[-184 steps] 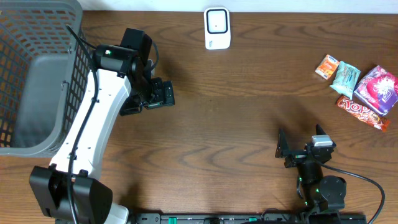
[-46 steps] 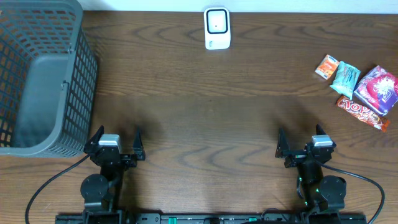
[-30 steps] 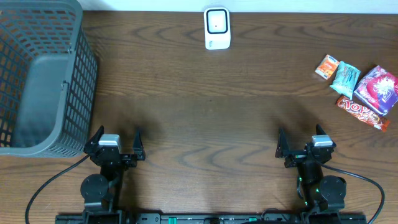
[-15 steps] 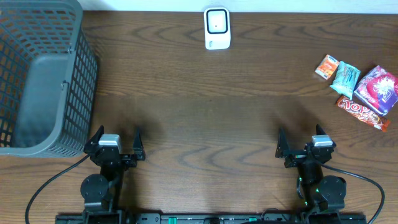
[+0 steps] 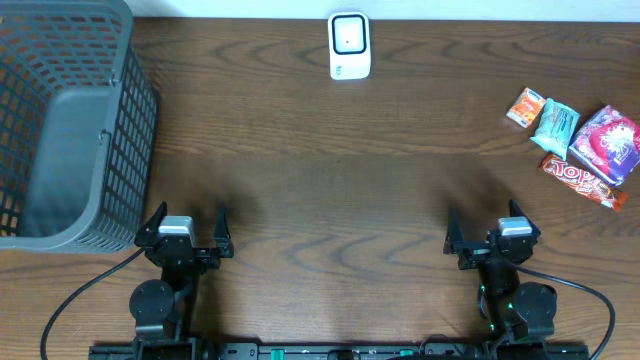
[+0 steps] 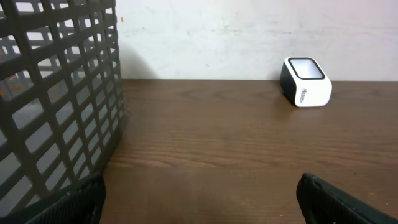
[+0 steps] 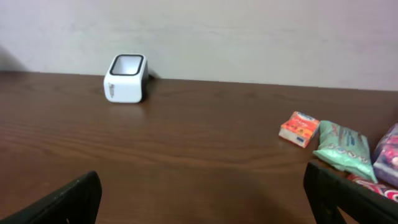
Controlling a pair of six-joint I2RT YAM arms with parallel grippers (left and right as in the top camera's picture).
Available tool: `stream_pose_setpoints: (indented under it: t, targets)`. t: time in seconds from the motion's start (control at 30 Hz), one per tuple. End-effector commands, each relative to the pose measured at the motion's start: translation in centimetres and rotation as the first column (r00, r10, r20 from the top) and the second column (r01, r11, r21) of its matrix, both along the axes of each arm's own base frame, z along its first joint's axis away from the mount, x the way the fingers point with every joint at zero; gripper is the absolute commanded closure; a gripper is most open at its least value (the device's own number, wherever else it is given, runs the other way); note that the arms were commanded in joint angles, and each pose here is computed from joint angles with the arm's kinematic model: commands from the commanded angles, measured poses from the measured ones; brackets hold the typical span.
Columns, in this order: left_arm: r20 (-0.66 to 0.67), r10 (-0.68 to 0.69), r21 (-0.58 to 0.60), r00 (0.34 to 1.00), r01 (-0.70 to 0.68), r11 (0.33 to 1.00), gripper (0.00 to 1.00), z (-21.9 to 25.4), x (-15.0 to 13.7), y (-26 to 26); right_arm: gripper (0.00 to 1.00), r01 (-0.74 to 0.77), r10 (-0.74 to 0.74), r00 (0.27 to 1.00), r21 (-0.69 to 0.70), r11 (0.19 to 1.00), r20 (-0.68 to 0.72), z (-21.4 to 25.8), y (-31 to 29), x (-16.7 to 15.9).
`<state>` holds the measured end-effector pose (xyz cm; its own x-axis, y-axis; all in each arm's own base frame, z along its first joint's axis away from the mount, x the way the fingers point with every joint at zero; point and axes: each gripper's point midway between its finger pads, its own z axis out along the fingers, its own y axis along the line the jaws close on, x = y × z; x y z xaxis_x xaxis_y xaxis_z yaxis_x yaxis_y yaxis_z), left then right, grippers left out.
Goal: Scan the item barcode
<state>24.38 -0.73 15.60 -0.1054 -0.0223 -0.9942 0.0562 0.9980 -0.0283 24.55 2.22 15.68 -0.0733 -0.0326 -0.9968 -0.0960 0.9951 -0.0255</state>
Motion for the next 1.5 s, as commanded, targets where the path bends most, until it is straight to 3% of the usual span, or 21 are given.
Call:
stream_pose_setpoints:
  t: [0.0,1.47]
  targets:
    - [-0.037,-0.013,-0.012,0.999,0.013,1.0,0.02,-1.6,0.01,-0.21,0.01,0.008,-0.008,1.0,-0.057,0.998,0.003,-0.11,-0.28,-0.02]
    - [-0.037,-0.013,-0.012,0.999,0.013,1.0,0.02,-1.6,0.01,-0.21,0.01,0.011,-0.011,1.0,-0.038,0.999,0.004,-0.03,-0.33,0.0]
